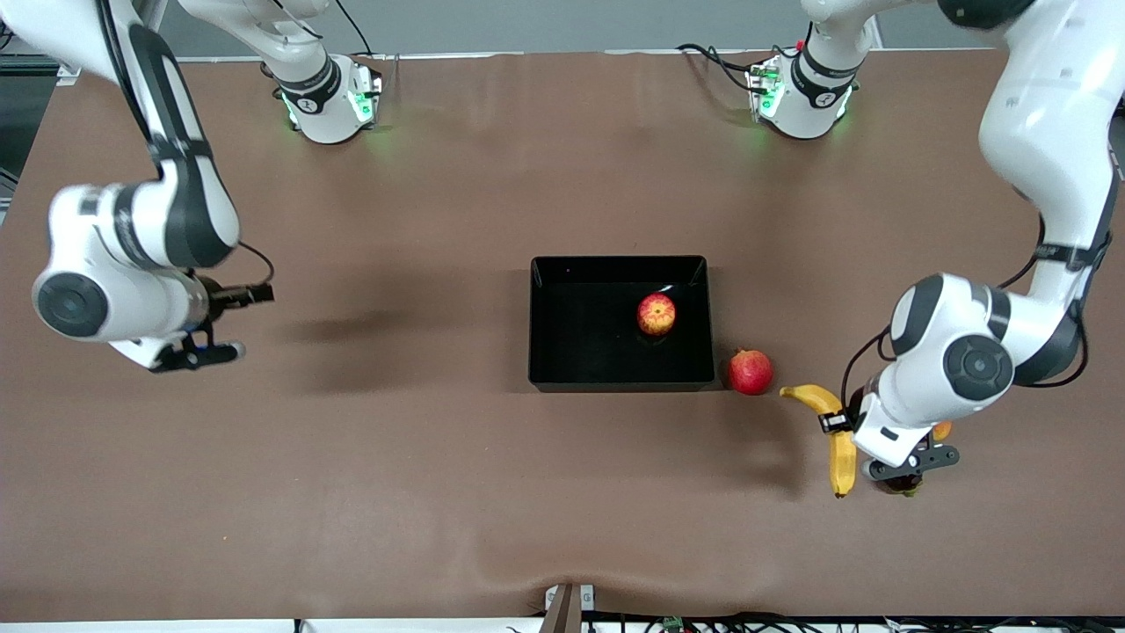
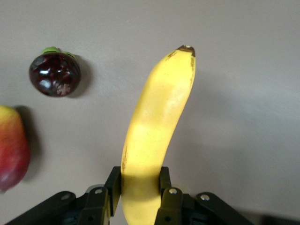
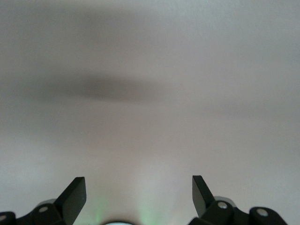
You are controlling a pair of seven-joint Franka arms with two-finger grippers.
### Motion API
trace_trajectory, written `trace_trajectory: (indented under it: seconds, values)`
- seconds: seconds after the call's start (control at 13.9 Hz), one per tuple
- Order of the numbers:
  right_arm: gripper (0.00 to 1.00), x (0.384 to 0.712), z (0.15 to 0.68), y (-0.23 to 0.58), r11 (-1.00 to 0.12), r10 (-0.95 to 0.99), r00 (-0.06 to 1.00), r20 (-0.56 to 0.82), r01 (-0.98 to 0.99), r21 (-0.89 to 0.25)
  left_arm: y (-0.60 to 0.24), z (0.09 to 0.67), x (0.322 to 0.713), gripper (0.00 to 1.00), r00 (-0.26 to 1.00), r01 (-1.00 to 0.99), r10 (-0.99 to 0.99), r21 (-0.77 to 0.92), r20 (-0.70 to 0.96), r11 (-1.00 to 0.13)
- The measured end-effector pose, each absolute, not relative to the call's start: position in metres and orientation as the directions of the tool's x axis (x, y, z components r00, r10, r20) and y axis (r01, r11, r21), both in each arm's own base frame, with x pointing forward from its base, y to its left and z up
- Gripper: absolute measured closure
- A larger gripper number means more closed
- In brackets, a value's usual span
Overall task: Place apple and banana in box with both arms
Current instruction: 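Grasp the banana with the left gripper while the right gripper withdraws, then carry the banana into the tray and open the left gripper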
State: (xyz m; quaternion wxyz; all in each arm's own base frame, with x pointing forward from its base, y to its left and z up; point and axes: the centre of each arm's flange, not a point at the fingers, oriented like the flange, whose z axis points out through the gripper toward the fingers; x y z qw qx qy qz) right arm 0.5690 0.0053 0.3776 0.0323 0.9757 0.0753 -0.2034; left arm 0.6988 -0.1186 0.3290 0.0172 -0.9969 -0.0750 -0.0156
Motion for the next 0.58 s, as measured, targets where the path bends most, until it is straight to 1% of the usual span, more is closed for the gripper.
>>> trace_trajectory:
  seconds: [0.14, 0.22, 0.43, 0.58]
  values:
    - [0.00, 0.557, 0.417, 0.006, -0.987, 0.132, 0.915, -0.382, 0.157, 0.034, -0.164, 0.361, 0.678, 0.63, 0.985, 0.172, 0.172, -0.030, 0.005, -0.985]
    - [0.00, 0.553, 0.435, 0.006, -0.987, 0.132, 0.925, -0.357, 0.154, 0.035, -0.190, 0.368, 0.667, 0.63, 0.979, 0.201, 0.202, -0.023, -0.010, -0.979]
    - [0.00, 0.545, 0.491, 0.001, -0.989, 0.124, 0.958, -0.260, 0.140, 0.047, -0.285, 0.363, 0.624, 0.63, 0.968, 0.249, 0.249, -0.018, -0.041, -0.968]
    - [0.00, 0.549, 0.532, -0.003, -0.992, 0.114, 0.977, -0.178, 0.123, 0.040, -0.354, 0.354, 0.587, 0.63, 0.975, 0.217, 0.218, -0.026, -0.053, -0.976]
